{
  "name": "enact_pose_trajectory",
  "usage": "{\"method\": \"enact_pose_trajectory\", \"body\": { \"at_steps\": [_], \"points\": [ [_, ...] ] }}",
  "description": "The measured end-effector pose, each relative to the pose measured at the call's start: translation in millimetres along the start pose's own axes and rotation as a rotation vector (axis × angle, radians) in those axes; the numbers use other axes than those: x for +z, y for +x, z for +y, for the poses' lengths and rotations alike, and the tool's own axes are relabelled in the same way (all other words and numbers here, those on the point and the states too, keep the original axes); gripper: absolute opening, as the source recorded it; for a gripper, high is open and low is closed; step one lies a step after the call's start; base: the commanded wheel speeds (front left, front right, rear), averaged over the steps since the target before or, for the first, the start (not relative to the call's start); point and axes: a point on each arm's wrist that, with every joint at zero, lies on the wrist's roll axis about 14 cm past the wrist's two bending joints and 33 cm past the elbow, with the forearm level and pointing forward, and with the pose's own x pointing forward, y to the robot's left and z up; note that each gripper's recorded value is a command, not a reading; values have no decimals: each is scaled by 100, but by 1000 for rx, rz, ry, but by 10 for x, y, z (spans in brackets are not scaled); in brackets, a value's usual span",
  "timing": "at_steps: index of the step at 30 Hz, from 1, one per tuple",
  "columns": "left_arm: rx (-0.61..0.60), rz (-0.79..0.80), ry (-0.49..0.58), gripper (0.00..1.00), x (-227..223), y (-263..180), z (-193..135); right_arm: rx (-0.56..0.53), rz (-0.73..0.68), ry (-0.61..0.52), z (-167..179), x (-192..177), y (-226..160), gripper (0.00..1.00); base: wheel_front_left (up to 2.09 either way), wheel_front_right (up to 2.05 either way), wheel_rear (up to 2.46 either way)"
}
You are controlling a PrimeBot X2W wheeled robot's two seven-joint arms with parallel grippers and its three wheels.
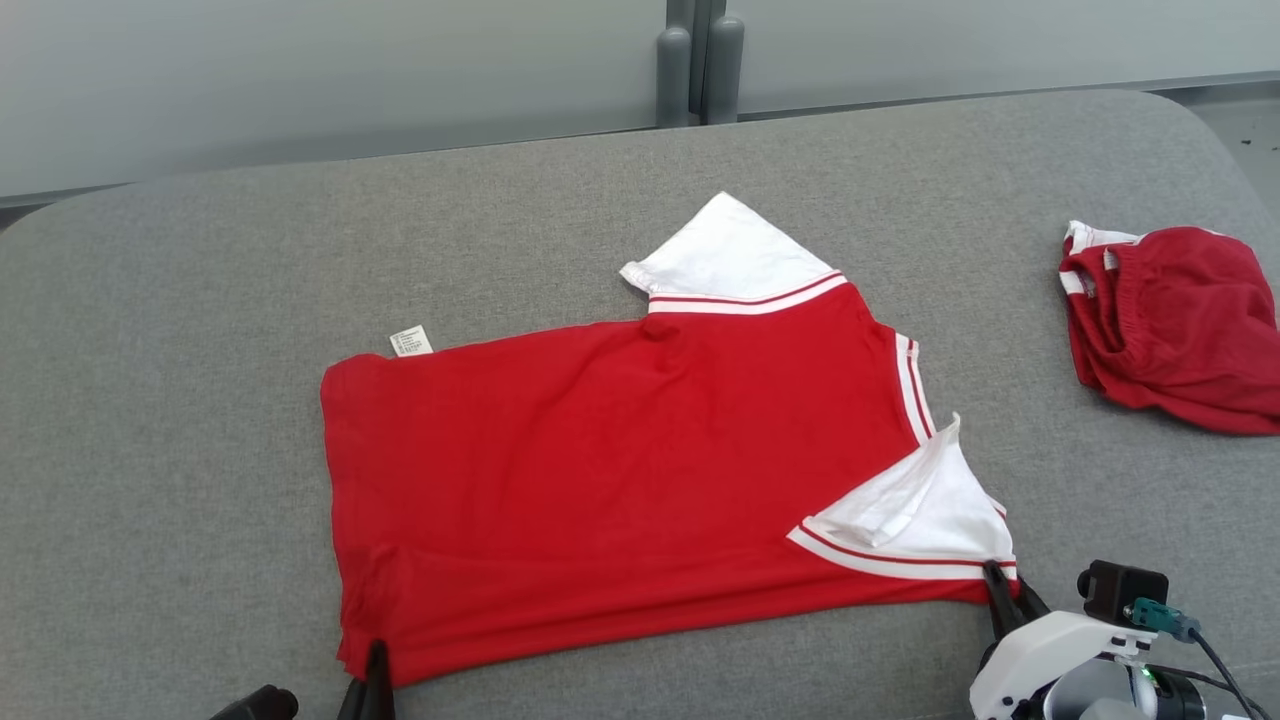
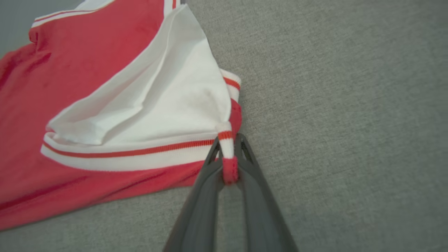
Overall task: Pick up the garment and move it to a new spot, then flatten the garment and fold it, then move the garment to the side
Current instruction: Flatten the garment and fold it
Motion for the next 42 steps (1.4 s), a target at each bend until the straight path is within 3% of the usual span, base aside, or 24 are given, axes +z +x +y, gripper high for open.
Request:
{"method": "enact_pose_trajectory", "body": {
  "at_steps": [1, 2, 3, 14, 20, 26, 34, 42],
  "points": [
    [1, -1, 5, 100, 2, -7, 6, -6, -3, -3, -25, 4, -19, 39, 0, 0, 0],
    [5, -2, 8, 100, 5, -13, 25, -12, -4, -3, -49, 5, -33, 84, 0, 0, 0],
    [9, -5, 12, 100, 19, -15, 44, -16, -4, -4, -68, -1, -50, 100, 0, 0, 0],
    [-26, -101, 126, 100, 406, 40, 40, -30, -111, -29, -181, 292, -148, 100, 0, 0, 0],
    [-61, -151, 203, 100, 698, 125, -18, 10, -197, -73, -76, 570, -156, 100, 0, 0, 0],
    [-120, -176, 361, 100, 1171, 428, -248, 100, -281, -133, 198, 854, -134, 100, 0, 0, 0],
    [-150, -94, 486, 100, 1295, 886, -452, 162, -283, -159, 375, 941, -30, 100, 0, 0, 0],
    [-118, 36, 576, 100, 1230, 1328, -355, 156, -251, -170, 322, 896, 124, 100, 0, 0, 0]
  ]
}}
